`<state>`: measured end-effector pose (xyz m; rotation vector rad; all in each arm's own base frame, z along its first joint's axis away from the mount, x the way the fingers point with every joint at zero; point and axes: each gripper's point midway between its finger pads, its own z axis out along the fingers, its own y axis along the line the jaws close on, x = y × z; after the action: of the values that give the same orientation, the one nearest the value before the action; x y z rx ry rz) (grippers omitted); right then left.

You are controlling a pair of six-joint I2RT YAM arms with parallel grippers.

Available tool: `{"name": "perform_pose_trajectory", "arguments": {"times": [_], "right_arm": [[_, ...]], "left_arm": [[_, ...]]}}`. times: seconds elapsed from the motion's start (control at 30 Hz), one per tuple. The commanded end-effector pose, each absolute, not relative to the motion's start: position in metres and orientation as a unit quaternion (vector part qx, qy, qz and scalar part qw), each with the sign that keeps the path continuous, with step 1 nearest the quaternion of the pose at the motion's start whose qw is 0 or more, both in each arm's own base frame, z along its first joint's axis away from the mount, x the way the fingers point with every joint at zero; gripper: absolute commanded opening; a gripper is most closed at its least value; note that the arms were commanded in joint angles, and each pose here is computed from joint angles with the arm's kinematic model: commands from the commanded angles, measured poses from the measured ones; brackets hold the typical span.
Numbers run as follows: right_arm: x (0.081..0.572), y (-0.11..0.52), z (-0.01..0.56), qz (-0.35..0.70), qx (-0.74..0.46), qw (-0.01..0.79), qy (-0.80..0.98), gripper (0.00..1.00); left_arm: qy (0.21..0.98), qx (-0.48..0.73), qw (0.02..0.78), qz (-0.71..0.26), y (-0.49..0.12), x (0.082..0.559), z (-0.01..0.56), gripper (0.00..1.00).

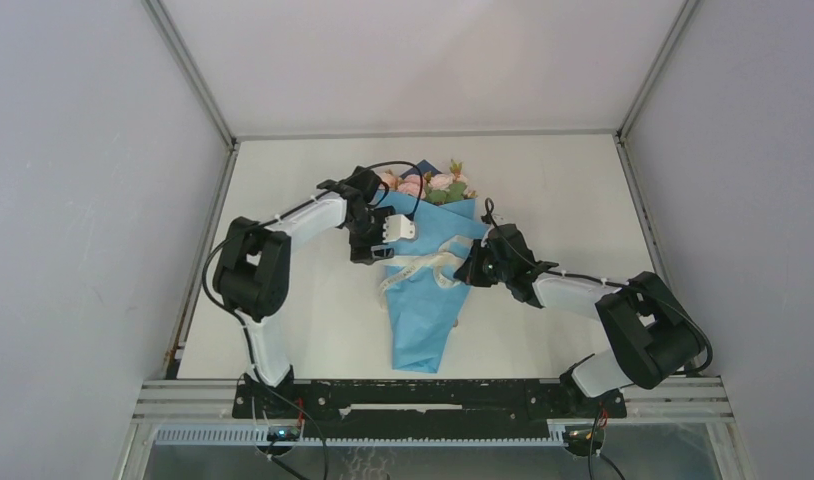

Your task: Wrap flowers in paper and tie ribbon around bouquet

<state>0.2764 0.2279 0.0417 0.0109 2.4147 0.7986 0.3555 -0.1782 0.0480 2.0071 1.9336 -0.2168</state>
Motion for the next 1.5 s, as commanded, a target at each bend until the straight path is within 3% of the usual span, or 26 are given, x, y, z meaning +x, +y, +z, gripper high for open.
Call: {"name": "perform_pose_trajectory", "arguments": {"times": [0.0, 0.07, 0.1, 0.17, 0.2, 0.23, 0.6, 0.7, 0.83, 1.27, 1.37, 1.47], "right_arm": [[0.285, 0.235, 0.065, 0.322, -0.011, 0.315, 0.893, 0.0], [0.284, 0.237, 0.068, 0.327, -0.017, 0.309, 0.893, 0.0], [0.284, 0.239, 0.072, 0.332, -0.023, 0.306, 0.892, 0.0], [0.28, 0.243, 0.08, 0.345, -0.043, 0.294, 0.89, 0.0], [0.277, 0.246, 0.084, 0.351, -0.063, 0.287, 0.889, 0.0], [0.271, 0.25, 0.088, 0.362, -0.082, 0.276, 0.887, 0.0], [0.163, 0.274, 0.175, 0.552, -0.291, 0.088, 0.776, 0.0], [0.158, 0.279, 0.197, 0.574, -0.327, 0.118, 0.742, 0.0], [0.192, 0.283, 0.196, 0.549, -0.284, 0.169, 0.768, 0.0], [0.22, 0.295, 0.207, 0.562, -0.243, 0.199, 0.765, 0.0], [0.28, 0.237, 0.215, 0.536, -0.079, 0.266, 0.797, 0.0], [0.333, 0.065, 0.171, 0.45, 0.25, 0.372, 0.772, 0.0]], "left_arm": [[0.664, 0.722, 0.178, -0.082, -0.191, 0.356, 0.04, 0.81], [0.663, 0.728, 0.162, -0.072, -0.188, 0.351, 0.033, 0.76], [0.664, 0.728, 0.157, -0.069, -0.187, 0.35, 0.03, 0.69], [0.667, 0.727, 0.151, -0.063, -0.183, 0.349, 0.029, 0.37], [0.67, 0.724, 0.153, -0.059, -0.182, 0.351, 0.031, 0.14], [0.675, 0.718, 0.161, -0.054, -0.181, 0.354, 0.034, 0.02], [0.735, 0.624, 0.262, -0.043, -0.182, 0.388, 0.07, 0.0], [0.747, 0.608, 0.265, -0.032, -0.181, 0.394, 0.068, 0.0], [0.754, 0.601, 0.264, -0.035, -0.18, 0.395, 0.066, 0.0], [0.771, 0.578, 0.267, -0.037, -0.18, 0.394, 0.068, 0.0], [0.812, 0.517, 0.268, 0.032, -0.145, 0.41, 0.069, 0.0], [0.855, 0.437, 0.249, 0.128, -0.056, 0.412, 0.06, 0.0]]}}
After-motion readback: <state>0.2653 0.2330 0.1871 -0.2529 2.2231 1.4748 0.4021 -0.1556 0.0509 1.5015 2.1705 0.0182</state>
